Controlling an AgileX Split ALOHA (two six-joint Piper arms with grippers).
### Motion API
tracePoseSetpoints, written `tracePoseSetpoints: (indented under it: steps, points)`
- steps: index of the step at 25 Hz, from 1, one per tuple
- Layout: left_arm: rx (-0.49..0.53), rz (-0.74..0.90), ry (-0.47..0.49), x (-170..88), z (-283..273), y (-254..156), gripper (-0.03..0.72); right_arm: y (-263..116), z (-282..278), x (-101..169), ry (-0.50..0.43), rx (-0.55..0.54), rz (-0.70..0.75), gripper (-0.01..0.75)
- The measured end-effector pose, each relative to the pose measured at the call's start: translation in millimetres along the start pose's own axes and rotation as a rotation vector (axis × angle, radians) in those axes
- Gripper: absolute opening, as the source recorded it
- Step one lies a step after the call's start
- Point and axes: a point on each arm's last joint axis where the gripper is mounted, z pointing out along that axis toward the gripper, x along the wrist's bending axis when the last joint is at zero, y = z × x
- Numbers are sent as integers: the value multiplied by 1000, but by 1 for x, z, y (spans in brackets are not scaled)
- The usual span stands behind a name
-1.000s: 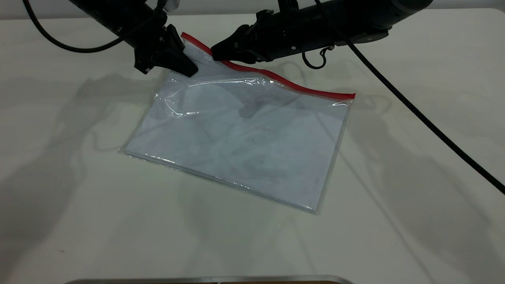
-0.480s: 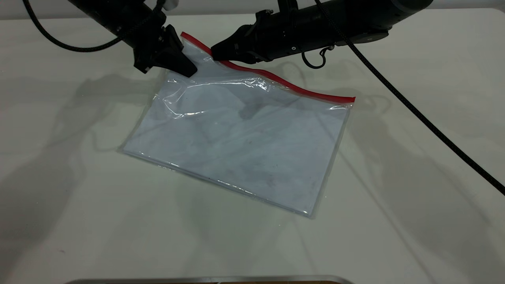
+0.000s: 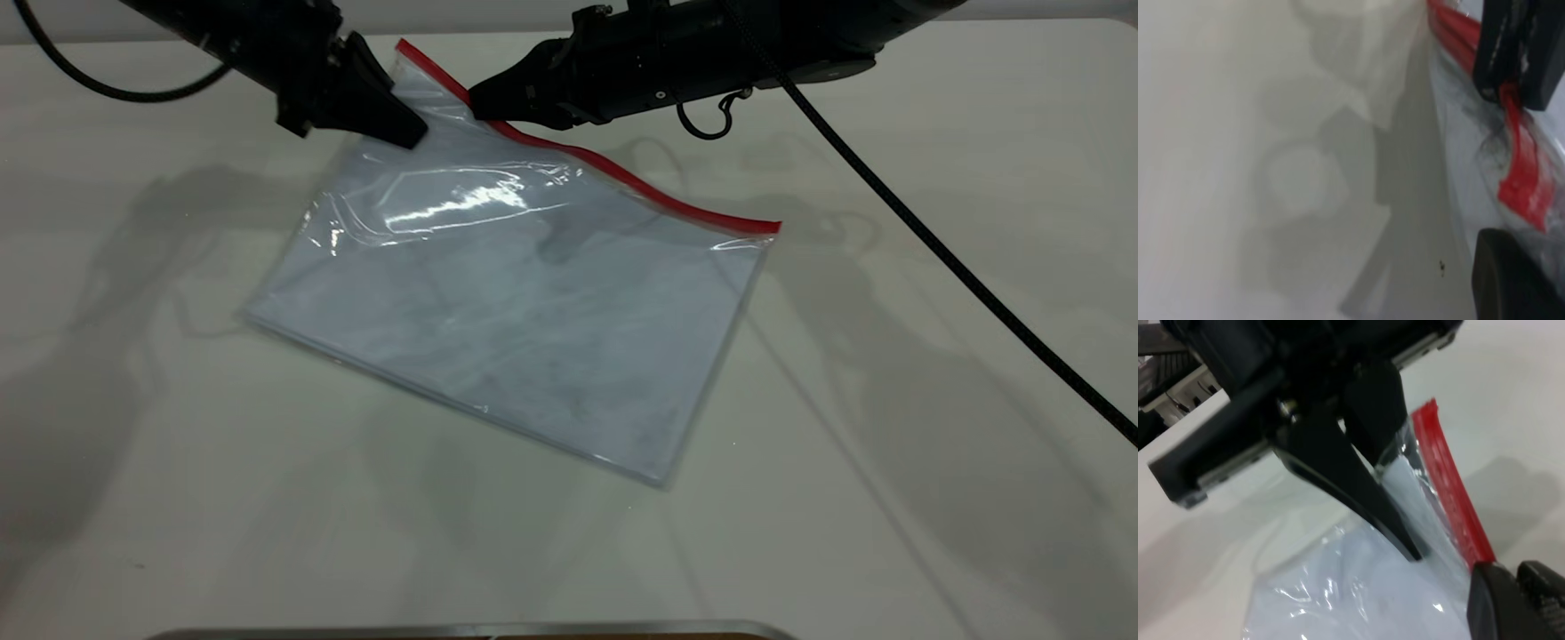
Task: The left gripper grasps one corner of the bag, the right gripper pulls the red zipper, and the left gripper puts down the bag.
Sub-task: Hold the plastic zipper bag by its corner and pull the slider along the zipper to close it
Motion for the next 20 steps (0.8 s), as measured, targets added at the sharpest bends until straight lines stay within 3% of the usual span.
tracePoseSetpoints:
  steps: [11, 20]
  points:
    - [-115, -24, 32, 5, -18, -2, 55, -1, -4, -7, -45, 35, -36, 34]
    - [-188, -30, 62, 8, -20, 3, 55, -4, -25, -30, -88, 46, -27, 34]
